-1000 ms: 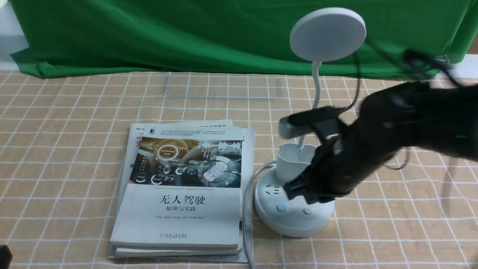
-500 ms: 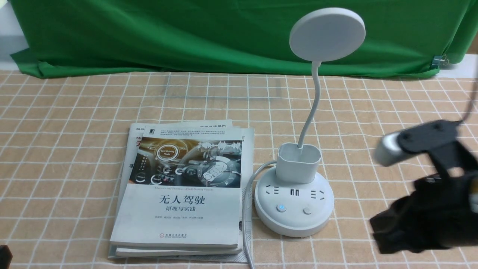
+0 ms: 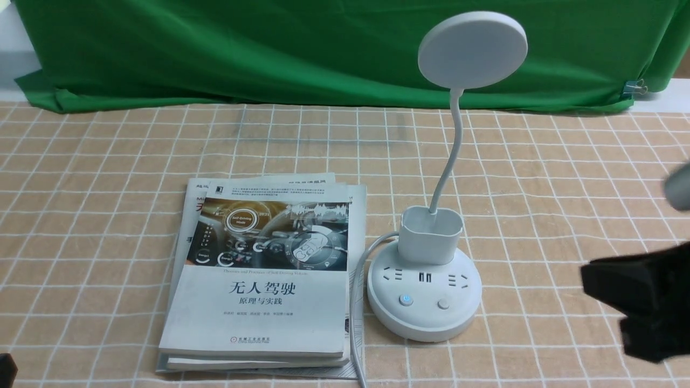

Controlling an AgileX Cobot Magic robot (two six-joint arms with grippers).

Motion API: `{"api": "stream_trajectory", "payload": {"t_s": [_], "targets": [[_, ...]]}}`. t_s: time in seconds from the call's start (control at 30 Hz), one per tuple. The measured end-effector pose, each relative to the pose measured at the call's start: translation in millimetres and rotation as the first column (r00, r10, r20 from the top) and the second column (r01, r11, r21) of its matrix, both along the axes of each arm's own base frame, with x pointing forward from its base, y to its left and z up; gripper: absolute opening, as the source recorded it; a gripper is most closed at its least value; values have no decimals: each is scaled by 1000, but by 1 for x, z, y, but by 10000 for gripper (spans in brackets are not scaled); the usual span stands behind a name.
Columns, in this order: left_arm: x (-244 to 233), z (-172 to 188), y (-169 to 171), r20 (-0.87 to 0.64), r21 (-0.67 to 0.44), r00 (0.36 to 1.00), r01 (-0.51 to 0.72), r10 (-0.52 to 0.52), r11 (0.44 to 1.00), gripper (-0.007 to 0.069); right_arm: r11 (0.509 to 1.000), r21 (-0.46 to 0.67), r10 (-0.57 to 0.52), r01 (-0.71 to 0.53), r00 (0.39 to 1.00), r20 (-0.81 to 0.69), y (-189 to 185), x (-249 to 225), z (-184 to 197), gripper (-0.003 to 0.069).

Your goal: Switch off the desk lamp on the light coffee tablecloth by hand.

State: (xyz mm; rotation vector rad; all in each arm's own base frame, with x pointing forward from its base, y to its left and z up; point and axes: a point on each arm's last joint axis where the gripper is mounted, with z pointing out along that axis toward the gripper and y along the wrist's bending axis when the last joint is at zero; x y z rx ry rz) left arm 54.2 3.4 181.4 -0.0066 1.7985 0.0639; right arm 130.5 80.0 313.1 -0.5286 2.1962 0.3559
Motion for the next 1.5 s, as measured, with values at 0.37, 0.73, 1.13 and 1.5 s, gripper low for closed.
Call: {"api": "stream_trajectory", "payload": {"t_s": [0.37, 0.73, 1.13, 1.5], "targets": [[0, 0, 0, 0, 0, 1000, 0, 0, 1000, 5, 962, 77, -271, 262, 886, 375, -62, -50, -98, 25], [0, 0, 0, 1, 0, 1000, 0, 0, 1000, 5, 938, 160, -345, 309, 773, 532, -72, -74, -117, 27], [0, 0, 0, 0, -1, 1000, 0, 0, 1000, 5, 939, 134, -341, 317, 808, 479, -72, -75, -124, 32], [0, 0, 0, 0, -1, 1000, 0, 0, 1000, 5, 939, 134, -342, 317, 809, 478, -72, -75, -124, 64]]}}
